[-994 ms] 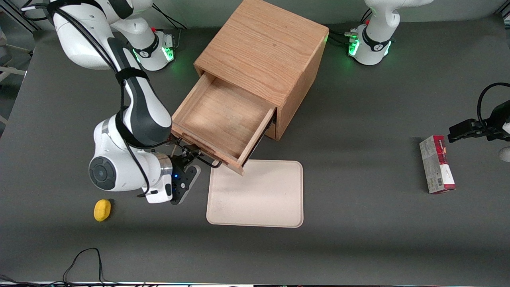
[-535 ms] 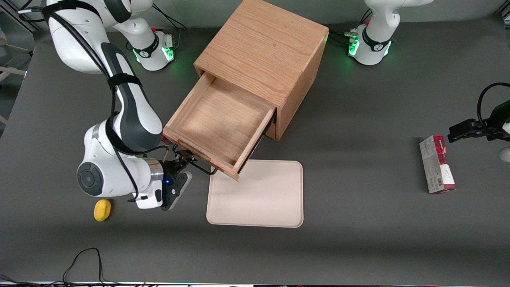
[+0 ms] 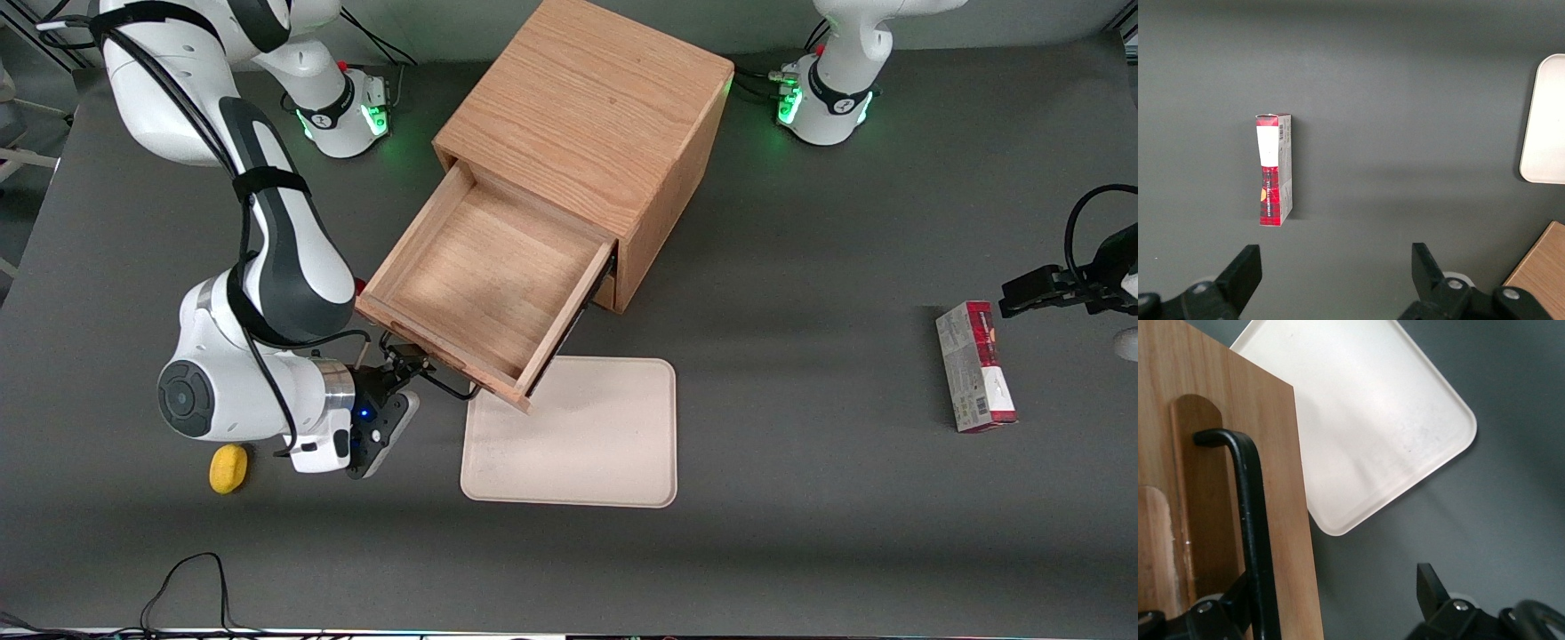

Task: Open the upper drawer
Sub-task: 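Pull the handle outward with the right gripper, sliding the drawer open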

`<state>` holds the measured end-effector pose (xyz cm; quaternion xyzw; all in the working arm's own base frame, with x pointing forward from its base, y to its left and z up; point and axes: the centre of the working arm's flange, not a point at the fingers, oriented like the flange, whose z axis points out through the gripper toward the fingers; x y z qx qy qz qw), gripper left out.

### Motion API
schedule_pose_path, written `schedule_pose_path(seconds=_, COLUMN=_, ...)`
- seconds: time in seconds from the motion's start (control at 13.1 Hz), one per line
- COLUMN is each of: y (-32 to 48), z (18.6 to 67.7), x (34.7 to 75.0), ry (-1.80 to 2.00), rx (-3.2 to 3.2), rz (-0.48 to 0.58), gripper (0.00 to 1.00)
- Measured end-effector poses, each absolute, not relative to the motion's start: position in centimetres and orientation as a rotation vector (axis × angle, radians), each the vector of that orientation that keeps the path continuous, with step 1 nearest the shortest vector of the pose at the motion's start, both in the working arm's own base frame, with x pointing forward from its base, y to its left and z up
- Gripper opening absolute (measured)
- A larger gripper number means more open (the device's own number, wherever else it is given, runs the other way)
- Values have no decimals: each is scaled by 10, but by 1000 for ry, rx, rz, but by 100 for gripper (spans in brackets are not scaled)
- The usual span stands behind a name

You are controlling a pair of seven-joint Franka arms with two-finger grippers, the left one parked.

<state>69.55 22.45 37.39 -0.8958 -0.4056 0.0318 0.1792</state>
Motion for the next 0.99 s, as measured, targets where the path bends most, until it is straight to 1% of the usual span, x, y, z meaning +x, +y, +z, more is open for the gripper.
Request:
schedule_pose_path(seconds=0.23, y=221, z=375, x=698, ry=-1131, rx=-2530, rz=79, gripper=100)
schedule_pose_path(seconds=0.69, y=204, z=390, x=707, ry=-1067, rx=-2510, rz=23, gripper=100)
schedule_pose_path(seconds=0.99, y=207, z=406, x=703, ry=-1070, rx=-2472, rz=59, gripper=100)
